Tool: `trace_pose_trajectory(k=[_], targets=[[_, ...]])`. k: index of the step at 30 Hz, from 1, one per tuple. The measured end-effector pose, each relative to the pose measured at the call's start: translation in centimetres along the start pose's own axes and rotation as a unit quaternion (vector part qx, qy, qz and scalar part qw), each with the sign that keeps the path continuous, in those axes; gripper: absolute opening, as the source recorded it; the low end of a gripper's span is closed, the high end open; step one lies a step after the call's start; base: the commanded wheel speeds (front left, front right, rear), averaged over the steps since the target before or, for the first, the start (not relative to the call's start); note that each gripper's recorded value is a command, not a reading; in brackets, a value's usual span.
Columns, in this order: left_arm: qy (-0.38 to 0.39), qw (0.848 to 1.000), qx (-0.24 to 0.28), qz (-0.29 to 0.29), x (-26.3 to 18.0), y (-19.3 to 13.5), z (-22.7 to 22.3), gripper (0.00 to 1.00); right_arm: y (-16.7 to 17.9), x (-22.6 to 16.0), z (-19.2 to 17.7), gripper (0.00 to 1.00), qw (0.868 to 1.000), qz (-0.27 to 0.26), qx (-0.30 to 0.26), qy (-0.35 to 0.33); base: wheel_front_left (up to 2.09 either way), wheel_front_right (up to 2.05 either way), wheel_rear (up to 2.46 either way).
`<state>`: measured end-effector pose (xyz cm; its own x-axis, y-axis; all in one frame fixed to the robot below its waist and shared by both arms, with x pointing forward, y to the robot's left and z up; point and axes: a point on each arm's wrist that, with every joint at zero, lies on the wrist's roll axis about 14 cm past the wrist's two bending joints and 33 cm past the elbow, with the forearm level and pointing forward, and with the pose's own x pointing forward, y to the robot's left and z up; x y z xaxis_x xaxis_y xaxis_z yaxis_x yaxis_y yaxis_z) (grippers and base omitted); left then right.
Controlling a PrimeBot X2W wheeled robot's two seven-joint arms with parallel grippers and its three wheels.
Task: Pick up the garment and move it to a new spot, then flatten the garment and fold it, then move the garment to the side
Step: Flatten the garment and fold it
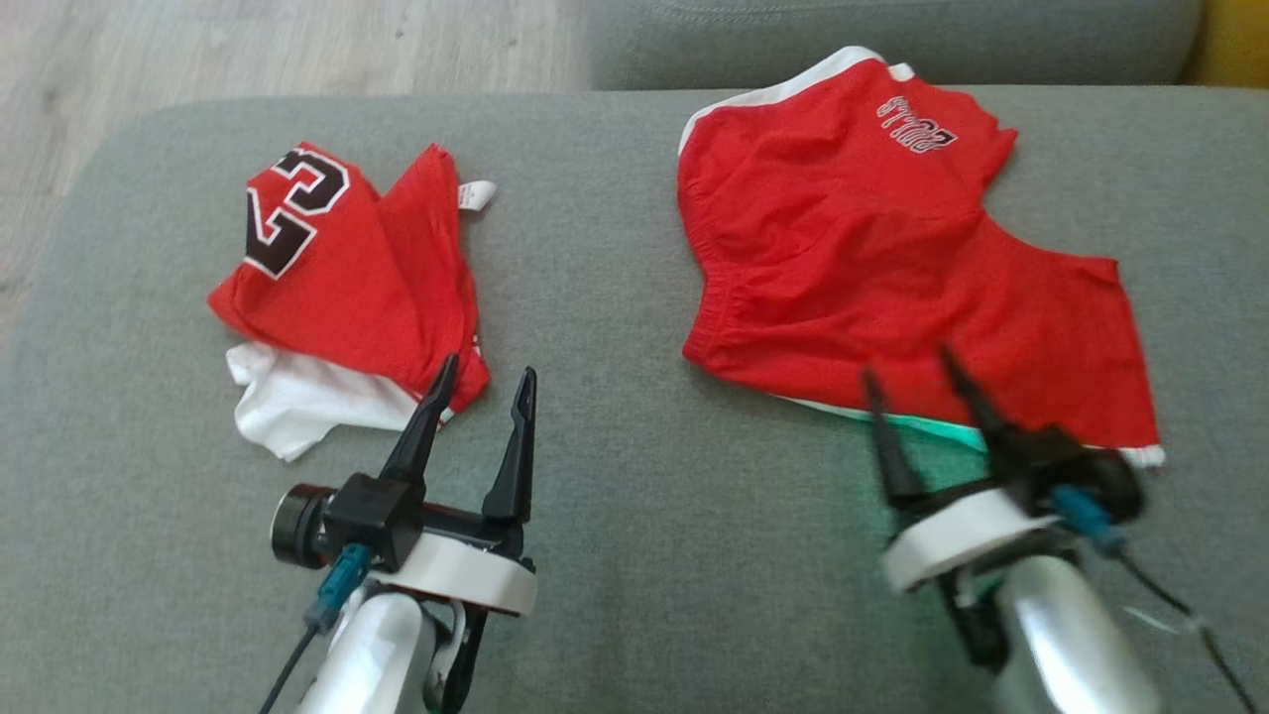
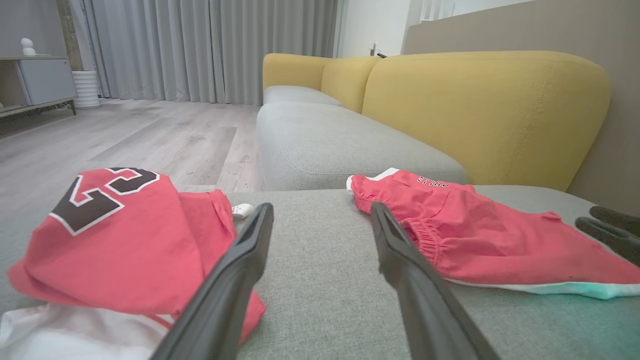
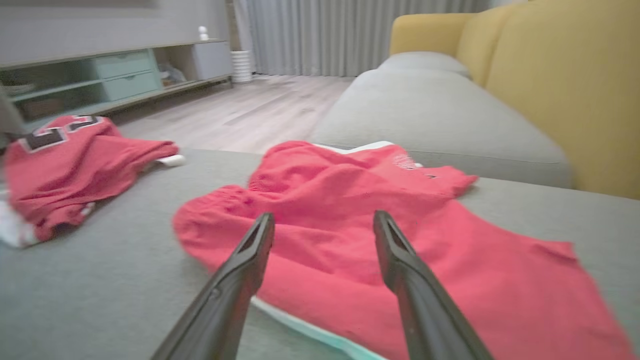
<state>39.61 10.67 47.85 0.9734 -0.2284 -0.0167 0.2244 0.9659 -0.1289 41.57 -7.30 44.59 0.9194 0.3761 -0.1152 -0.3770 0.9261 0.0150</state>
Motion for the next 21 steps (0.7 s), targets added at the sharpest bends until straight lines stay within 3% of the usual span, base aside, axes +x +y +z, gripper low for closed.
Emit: trace_pose_trajectory(k=[7, 19, 20, 21], targets=[[0.013, 1.000, -0.003, 0.011, 0.0, 0.8, -0.8, 1.00, 6.8, 2.7, -1.7, 1.00, 0.992, 0.118, -0.022, 0.050, 0.00, 0.00, 0.00], [0.023, 0.999, -0.004, 0.034, 0.1, 2.5, -1.5, 1.00, 8.4, 6.0, -5.5, 1.00, 0.977, 0.170, -0.060, 0.112, 0.00, 0.00, 0.00], [0.024, 0.999, -0.004, 0.036, 0.0, 2.6, -1.5, 1.00, 8.4, 6.1, -5.7, 0.60, 0.978, 0.169, -0.053, 0.115, 0.00, 0.00, 0.00], [0.025, 0.999, -0.004, 0.037, 0.0, 2.7, -1.6, 1.00, 8.4, 6.2, -5.7, 0.01, 0.978, 0.168, -0.047, 0.116, 0.00, 0.00, 0.00]])
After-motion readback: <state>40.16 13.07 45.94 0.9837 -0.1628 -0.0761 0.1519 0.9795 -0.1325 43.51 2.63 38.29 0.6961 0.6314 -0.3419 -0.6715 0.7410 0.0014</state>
